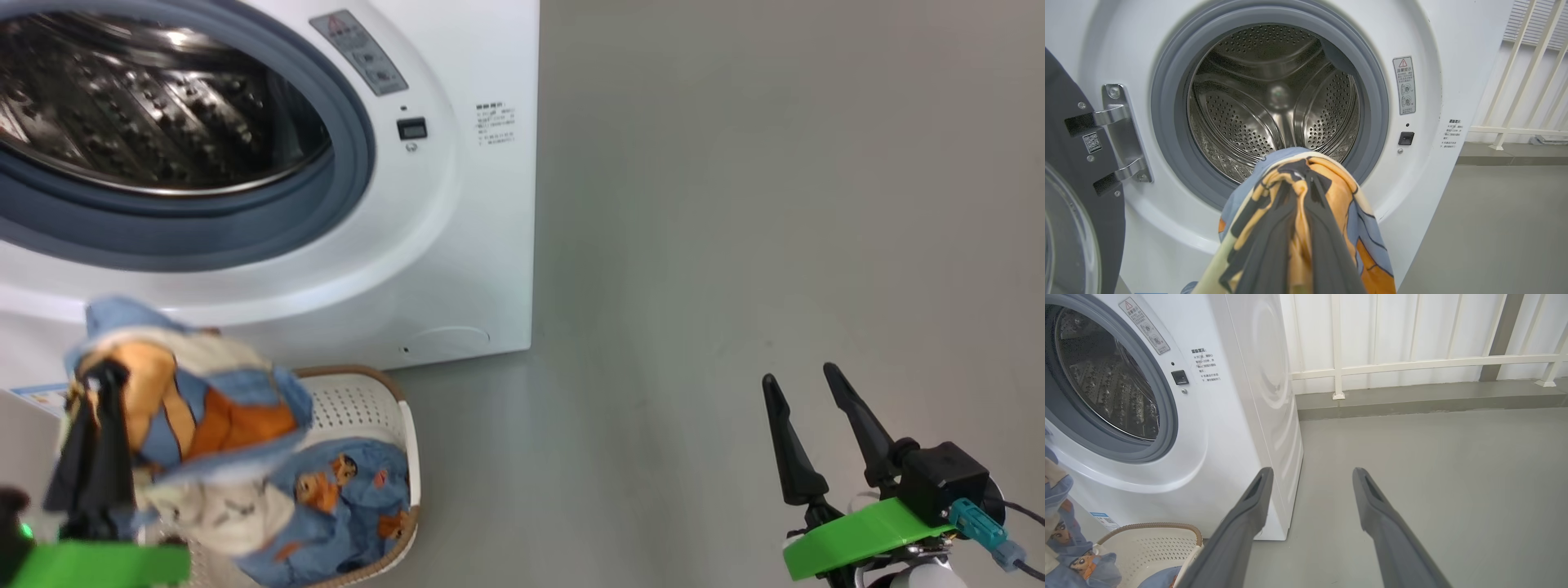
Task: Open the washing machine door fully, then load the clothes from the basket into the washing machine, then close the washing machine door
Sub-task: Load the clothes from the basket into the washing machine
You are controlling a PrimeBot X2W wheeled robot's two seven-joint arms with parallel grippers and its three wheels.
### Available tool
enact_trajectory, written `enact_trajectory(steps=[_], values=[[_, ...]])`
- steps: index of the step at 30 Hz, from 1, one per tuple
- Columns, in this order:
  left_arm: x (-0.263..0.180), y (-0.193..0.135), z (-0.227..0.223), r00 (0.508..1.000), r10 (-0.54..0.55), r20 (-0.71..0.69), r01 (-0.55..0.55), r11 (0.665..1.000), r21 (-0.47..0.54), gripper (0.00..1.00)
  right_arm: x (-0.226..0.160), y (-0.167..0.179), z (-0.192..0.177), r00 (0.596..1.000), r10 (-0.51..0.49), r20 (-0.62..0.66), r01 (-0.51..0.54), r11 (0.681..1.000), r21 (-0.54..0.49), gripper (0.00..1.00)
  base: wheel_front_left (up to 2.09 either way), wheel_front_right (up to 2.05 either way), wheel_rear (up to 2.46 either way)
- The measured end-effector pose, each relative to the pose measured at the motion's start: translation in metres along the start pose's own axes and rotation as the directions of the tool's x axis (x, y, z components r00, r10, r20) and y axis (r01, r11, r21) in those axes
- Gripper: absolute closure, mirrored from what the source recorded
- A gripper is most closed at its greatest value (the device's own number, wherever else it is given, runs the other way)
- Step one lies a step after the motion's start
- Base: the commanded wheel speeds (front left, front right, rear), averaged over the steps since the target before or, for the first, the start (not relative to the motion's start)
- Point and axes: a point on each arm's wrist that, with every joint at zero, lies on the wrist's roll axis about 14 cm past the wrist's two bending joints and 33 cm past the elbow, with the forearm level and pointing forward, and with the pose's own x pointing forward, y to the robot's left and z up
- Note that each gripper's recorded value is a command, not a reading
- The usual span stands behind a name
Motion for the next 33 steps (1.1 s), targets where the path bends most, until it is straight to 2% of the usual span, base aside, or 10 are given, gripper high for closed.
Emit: enact_trajectory(steps=[15, 21, 26, 33], values=[[0.129, 0.014, 0.02, 0.993, -0.057, 0.105, 0.048, 0.995, 0.088, 1.0, 0.032, -0.002, -0.027, 0.999, 0.005, -0.048, -0.004, 1.0, 0.017, 0.0, 0.0, 0.0, 0.0], [0.172, 0.022, 0.0, 0.995, -0.061, 0.075, 0.054, 0.995, 0.088, 1.0, 0.04, -0.009, -0.047, 0.996, -0.012, -0.09, 0.014, 1.0, 0.017, 0.0, 0.0, 0.0, 0.0], [0.206, 0.015, -0.022, 0.995, -0.092, 0.048, 0.089, 0.994, 0.061, 1.0, 0.05, -0.009, -0.066, 0.992, -0.005, -0.125, 0.007, 1.0, 0.017, 0.0, 0.0, 0.0, 0.0], [0.236, 0.018, -0.09, 0.987, -0.098, -0.127, 0.104, 0.994, 0.041, 1.0, 0.058, -0.006, -0.098, 0.982, 0.012, -0.189, -0.006, 0.999, 0.033, 0.0, 0.0, 0.0, 0.0]])
